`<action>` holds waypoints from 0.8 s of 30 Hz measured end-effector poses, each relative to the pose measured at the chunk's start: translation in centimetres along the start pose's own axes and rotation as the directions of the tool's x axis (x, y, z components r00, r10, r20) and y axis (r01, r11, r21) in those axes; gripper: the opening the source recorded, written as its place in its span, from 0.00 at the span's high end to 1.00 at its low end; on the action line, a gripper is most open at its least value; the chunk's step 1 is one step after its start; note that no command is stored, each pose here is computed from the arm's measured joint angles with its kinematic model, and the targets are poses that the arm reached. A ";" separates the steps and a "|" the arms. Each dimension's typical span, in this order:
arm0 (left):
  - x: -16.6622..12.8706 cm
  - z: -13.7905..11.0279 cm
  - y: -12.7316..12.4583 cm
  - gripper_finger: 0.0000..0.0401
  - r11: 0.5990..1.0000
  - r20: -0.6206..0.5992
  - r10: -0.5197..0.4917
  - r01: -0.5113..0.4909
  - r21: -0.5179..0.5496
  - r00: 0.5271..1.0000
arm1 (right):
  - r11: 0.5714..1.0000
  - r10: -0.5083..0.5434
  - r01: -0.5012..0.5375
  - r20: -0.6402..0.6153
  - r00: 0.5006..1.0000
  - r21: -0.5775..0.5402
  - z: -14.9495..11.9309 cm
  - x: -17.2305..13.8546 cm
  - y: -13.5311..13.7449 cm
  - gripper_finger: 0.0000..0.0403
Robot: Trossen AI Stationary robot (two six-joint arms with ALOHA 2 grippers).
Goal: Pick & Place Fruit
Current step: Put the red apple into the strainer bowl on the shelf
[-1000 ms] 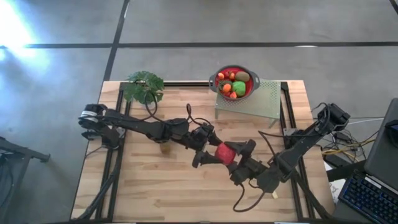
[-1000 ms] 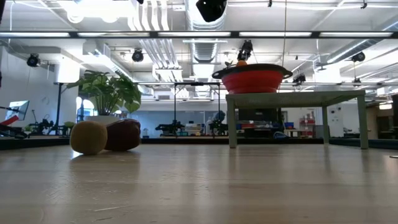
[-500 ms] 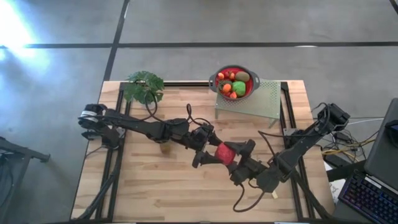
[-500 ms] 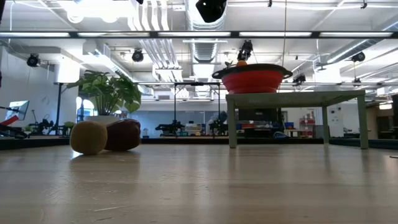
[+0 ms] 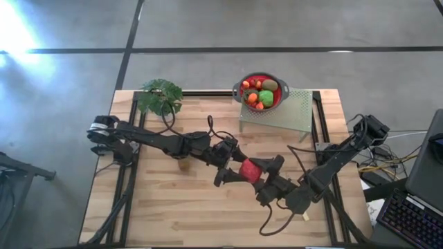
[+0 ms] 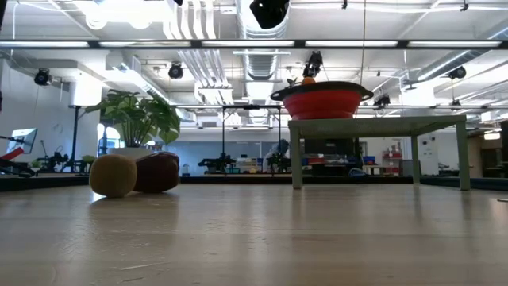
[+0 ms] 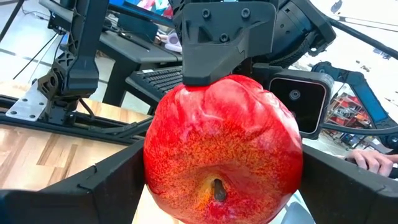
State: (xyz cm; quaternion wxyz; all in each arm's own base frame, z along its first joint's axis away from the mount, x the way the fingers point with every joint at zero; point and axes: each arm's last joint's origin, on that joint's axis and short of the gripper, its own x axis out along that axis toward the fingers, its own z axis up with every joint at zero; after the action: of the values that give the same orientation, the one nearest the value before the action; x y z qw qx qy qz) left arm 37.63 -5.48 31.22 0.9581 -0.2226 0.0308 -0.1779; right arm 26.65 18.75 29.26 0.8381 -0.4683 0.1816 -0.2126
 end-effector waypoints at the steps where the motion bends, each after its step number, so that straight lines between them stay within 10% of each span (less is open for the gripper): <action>1: 0.0 0.0 0.0 0.08 1.000 0.000 0.000 0.000 0.000 1.000 | 1.000 0.000 0.000 0.000 1.000 0.000 0.0 0.0 0.0 0.09; 10: 0.1 -0.3 -0.1 0.03 0.986 0.047 0.164 -0.163 -0.027 0.985 | 1.000 -0.014 0.014 -0.015 1.000 -0.003 -0.1 0.0 -0.1 0.10; 24: 0.1 0.4 -0.6 0.03 0.997 0.061 0.050 -0.054 0.056 0.997 | 1.000 -0.019 0.019 -0.016 1.000 0.000 0.0 0.0 -0.2 0.10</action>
State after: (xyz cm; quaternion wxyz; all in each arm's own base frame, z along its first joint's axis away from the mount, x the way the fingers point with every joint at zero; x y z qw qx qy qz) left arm 37.57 -5.90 31.85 0.9689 -0.1992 0.0030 -0.1470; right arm 26.55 18.65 29.42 0.8347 -0.4682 0.1837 -0.2243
